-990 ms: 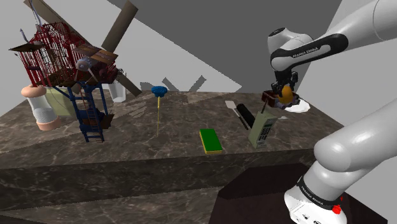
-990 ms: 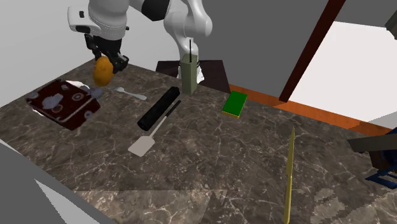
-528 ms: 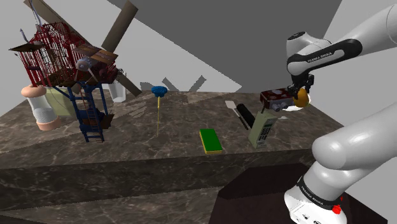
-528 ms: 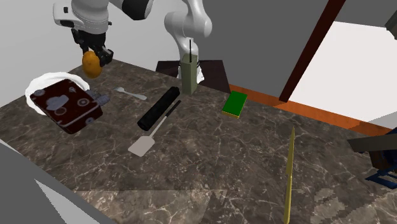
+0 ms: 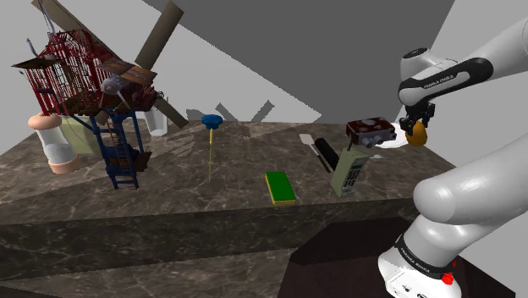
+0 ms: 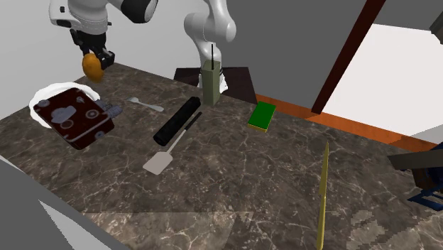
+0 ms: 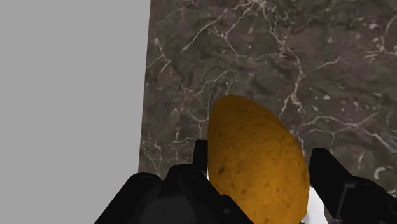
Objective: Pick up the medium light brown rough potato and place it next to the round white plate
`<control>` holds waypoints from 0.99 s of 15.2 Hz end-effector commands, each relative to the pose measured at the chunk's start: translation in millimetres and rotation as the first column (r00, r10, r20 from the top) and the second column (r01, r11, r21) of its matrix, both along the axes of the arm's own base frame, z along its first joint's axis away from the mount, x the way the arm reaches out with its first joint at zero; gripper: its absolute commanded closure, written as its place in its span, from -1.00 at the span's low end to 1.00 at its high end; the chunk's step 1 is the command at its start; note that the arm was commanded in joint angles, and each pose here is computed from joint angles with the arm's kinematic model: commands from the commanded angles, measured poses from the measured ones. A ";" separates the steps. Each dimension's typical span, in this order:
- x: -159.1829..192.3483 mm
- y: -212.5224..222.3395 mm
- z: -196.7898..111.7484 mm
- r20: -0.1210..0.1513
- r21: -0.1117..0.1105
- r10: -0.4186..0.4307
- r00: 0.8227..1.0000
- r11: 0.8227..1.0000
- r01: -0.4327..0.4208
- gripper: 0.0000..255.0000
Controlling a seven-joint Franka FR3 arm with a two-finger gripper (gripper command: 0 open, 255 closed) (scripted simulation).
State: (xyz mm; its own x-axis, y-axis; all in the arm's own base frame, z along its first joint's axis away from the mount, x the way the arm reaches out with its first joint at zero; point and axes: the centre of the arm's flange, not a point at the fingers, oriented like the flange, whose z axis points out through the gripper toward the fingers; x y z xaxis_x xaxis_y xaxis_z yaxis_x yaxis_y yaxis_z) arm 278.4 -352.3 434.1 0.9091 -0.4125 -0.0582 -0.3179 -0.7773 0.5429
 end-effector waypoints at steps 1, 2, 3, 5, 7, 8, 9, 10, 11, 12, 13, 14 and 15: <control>-0.4 -0.9 -9.9 0.000 0.000 0.001 1.000 1.000 -0.001 1.00; -0.4 -0.9 -15.2 0.000 0.000 0.001 1.000 1.000 -0.001 1.00; -0.4 -0.9 -20.5 0.000 0.000 0.001 1.000 1.000 -0.001 1.00; -0.4 -0.9 -31.0 0.000 0.000 0.001 1.000 1.000 -0.001 1.00; -0.4 -0.9 -41.6 0.000 0.000 0.001 1.000 1.000 -0.001 1.00; -0.4 -0.9 -46.9 0.000 0.000 0.001 1.000 1.000 -0.001 1.00; -0.4 -0.9 -52.1 0.000 0.000 0.001 1.000 1.000 -0.001 1.00; -0.4 -0.9 -57.4 0.000 0.000 0.001 1.000 1.000 -0.001 1.00; -0.4 -0.9 -62.7 0.000 0.000 0.001 1.000 1.000 -0.001 1.00; -0.4 -0.9 -68.0 0.000 0.000 0.001 1.000 1.000 -0.001 1.00; -0.4 -0.9 -73.3 0.000 0.000 0.001 1.000 1.000 -0.001 1.00; -0.4 -0.9 -78.6 0.000 0.000 0.001 1.000 1.000 -0.001 1.00; -0.4 -0.9 -83.8 0.000 0.000 0.001 1.000 1.000 -0.001 1.00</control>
State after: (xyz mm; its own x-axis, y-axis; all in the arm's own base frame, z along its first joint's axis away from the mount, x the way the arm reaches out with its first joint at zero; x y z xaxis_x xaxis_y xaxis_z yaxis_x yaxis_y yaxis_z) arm 279.0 -354.3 357.3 0.9107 -0.4096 -0.0535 -0.3172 -0.7764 0.5446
